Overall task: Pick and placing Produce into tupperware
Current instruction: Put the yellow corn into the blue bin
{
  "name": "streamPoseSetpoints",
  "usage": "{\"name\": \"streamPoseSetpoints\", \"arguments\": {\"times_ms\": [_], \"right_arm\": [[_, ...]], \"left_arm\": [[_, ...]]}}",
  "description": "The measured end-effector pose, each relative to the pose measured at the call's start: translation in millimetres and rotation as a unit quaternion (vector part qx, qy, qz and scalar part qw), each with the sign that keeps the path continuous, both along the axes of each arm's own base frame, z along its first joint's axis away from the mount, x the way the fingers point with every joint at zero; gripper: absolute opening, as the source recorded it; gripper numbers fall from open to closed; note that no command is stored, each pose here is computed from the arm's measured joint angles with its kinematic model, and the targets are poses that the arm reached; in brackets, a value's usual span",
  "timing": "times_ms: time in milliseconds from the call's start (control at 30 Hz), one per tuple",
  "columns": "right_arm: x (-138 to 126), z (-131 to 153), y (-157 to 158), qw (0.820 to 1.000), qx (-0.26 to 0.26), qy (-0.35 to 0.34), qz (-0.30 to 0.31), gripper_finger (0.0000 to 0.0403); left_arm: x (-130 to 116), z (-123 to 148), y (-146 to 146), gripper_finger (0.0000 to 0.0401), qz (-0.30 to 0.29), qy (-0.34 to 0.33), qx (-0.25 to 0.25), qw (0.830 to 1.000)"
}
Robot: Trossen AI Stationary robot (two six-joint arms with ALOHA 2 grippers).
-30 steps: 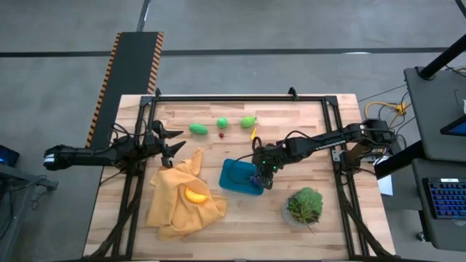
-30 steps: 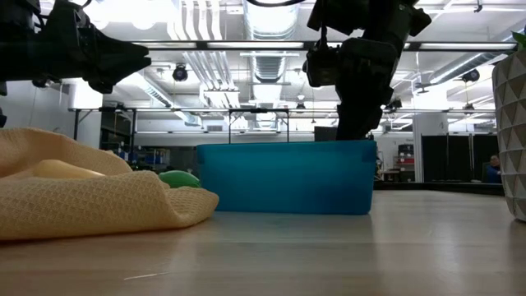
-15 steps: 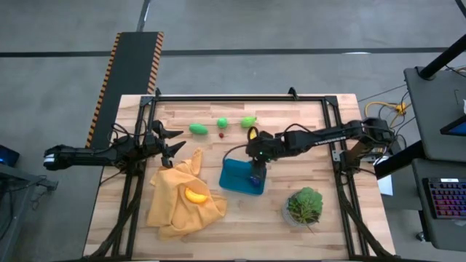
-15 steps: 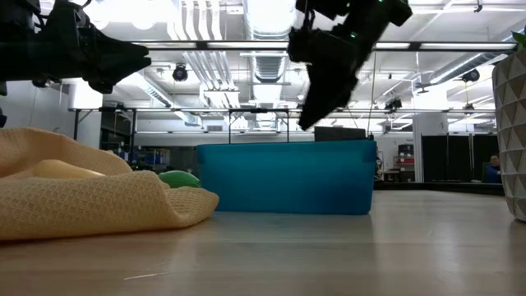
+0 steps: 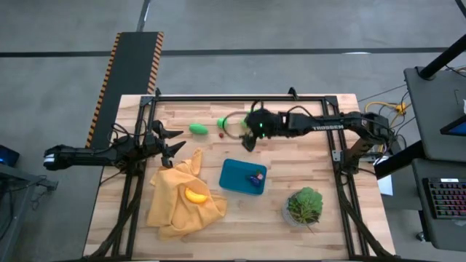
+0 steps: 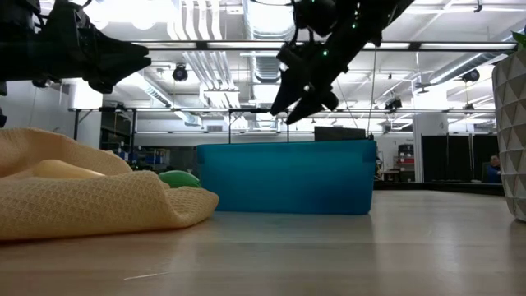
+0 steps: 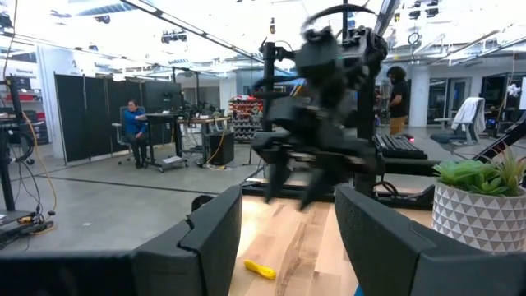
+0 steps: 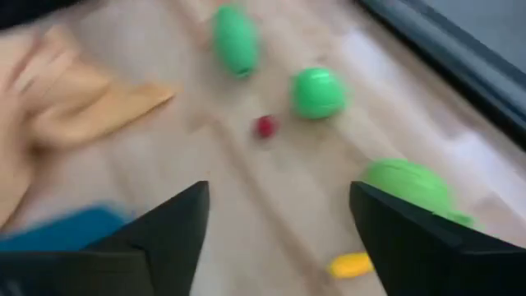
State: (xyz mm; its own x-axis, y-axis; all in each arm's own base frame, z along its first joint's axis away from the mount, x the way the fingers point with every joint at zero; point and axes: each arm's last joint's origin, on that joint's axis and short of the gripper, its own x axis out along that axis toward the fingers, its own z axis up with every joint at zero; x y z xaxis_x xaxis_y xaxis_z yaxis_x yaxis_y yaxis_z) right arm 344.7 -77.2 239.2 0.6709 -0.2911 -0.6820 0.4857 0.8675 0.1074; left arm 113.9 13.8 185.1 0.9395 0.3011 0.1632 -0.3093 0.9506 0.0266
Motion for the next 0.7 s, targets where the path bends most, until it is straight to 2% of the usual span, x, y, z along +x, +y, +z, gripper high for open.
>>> {"name": "streamPoseSetpoints", "arguments": {"times_ms": [133,300,533,700], "right_arm": [[-6,-1,-21,0.997,0.030,-0.011,-0.070,0.0315],[-7,-11,-37,0.992,0.055,-0.007,-0.115,0.0314],[4,-47,-39,0.988,0.078,0.040,-0.130,0.0300],[4,-62,-39,0.980,0.093,0.071,-0.158,0.0299]], "left_arm": [[0,0,0,0.0183,0.000,0.000,0.000,1.000],[0,0,0,0.0183,0.000,0.000,0.000,1.000],[0,0,0,0.0183,0.000,0.000,0.000,1.000],[0,0,0,0.0183,0.000,0.000,0.000,1.000]]}}
